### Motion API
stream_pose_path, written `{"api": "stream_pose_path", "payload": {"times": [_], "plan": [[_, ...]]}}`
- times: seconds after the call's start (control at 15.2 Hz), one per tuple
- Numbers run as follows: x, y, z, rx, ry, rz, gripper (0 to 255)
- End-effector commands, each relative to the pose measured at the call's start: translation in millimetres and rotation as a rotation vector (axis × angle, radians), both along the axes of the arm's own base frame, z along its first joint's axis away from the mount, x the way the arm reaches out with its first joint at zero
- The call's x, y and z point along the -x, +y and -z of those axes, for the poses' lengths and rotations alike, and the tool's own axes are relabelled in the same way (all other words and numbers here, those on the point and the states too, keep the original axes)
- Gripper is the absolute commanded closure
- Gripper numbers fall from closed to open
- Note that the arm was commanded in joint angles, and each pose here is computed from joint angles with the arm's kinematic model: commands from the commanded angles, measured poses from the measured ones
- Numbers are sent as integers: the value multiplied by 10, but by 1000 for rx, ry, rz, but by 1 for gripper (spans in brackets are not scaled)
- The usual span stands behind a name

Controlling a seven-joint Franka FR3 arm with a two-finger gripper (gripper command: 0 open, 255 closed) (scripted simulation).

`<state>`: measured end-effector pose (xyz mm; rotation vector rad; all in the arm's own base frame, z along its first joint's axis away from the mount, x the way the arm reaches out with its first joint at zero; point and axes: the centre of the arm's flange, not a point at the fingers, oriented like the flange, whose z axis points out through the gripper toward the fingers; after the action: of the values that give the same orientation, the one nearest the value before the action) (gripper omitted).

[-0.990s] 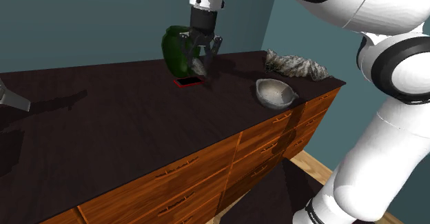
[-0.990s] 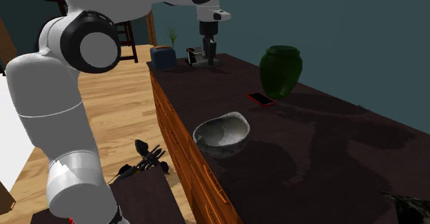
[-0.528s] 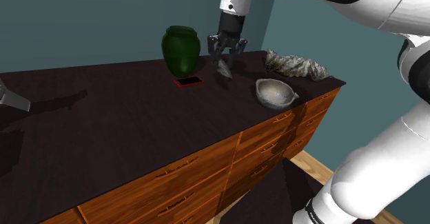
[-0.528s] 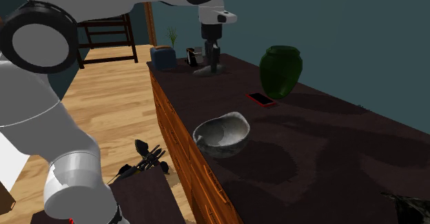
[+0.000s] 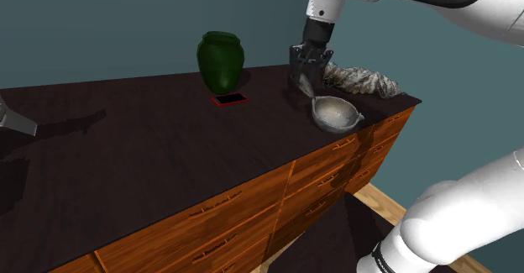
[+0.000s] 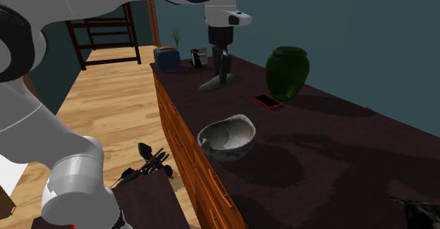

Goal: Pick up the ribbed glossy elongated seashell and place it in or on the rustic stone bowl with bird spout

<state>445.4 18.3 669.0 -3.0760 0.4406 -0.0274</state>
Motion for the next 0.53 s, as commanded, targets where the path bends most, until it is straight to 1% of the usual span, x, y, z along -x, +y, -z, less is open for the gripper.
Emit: {"api": "stream_pose_path", "payload": {"times": [0.0, 0.46], "plan": [[114, -228, -6, 0, 0, -2, 255], [478, -1077, -6, 0, 0, -2, 255]]}}
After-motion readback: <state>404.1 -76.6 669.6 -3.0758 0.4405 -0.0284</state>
